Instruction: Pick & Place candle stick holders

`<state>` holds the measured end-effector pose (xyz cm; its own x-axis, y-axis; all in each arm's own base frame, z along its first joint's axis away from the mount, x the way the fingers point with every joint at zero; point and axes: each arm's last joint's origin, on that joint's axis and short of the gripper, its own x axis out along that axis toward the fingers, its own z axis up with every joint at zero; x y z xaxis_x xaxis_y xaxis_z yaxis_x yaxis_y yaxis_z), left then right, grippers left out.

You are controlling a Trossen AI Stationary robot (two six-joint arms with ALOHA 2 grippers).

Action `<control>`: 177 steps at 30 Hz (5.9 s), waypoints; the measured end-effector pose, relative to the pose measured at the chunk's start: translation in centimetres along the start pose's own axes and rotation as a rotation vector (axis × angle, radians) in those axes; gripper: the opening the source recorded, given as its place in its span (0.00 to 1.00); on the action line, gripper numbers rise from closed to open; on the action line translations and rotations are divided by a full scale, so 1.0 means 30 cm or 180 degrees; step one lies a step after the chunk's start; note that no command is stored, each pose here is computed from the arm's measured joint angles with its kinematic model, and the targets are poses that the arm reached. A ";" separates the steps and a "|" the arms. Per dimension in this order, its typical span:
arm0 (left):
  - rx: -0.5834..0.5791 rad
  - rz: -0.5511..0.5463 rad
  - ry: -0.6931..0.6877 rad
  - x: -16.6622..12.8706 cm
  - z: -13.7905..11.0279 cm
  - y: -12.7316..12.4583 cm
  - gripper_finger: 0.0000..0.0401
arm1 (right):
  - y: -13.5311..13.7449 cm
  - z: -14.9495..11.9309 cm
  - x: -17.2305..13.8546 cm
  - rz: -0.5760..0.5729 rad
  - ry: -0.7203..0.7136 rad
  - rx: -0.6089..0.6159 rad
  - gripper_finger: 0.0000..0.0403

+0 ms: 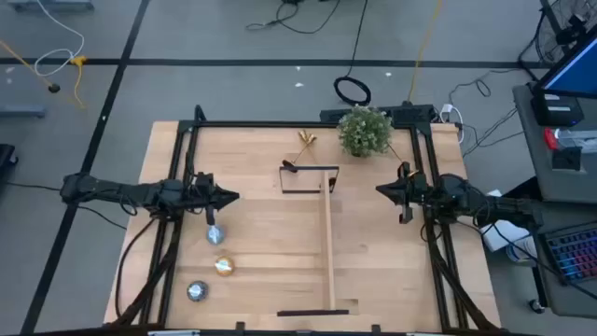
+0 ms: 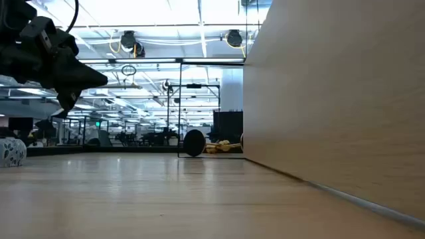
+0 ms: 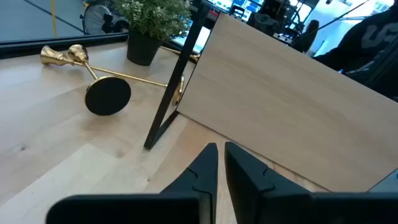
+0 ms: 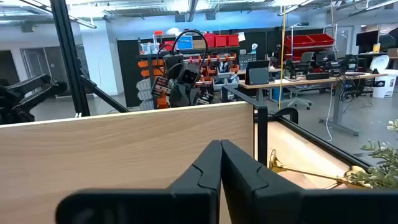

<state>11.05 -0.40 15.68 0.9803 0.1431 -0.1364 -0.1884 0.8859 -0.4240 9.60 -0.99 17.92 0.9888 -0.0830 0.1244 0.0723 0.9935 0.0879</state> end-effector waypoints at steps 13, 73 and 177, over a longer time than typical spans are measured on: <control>0.0000 -0.0001 0.0000 0.000 0.000 0.000 0.08 | 0.000 0.000 0.000 -0.0001 0.0002 0.0000 0.01; 0.0001 0.0000 0.0000 0.000 0.000 0.000 0.08 | 0.000 0.000 0.000 0.0001 0.0001 0.0000 0.01; -0.2139 -0.1834 -0.2000 -0.108 0.228 -0.089 0.08 | -0.047 0.178 -0.080 -0.1218 -0.2794 0.2844 0.01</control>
<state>8.78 -0.22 23.37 0.7515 0.1526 0.6418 0.5030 0.4969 -0.7072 6.44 -2.61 22.77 0.4864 -0.7063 0.5143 -0.1188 0.5297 0.8398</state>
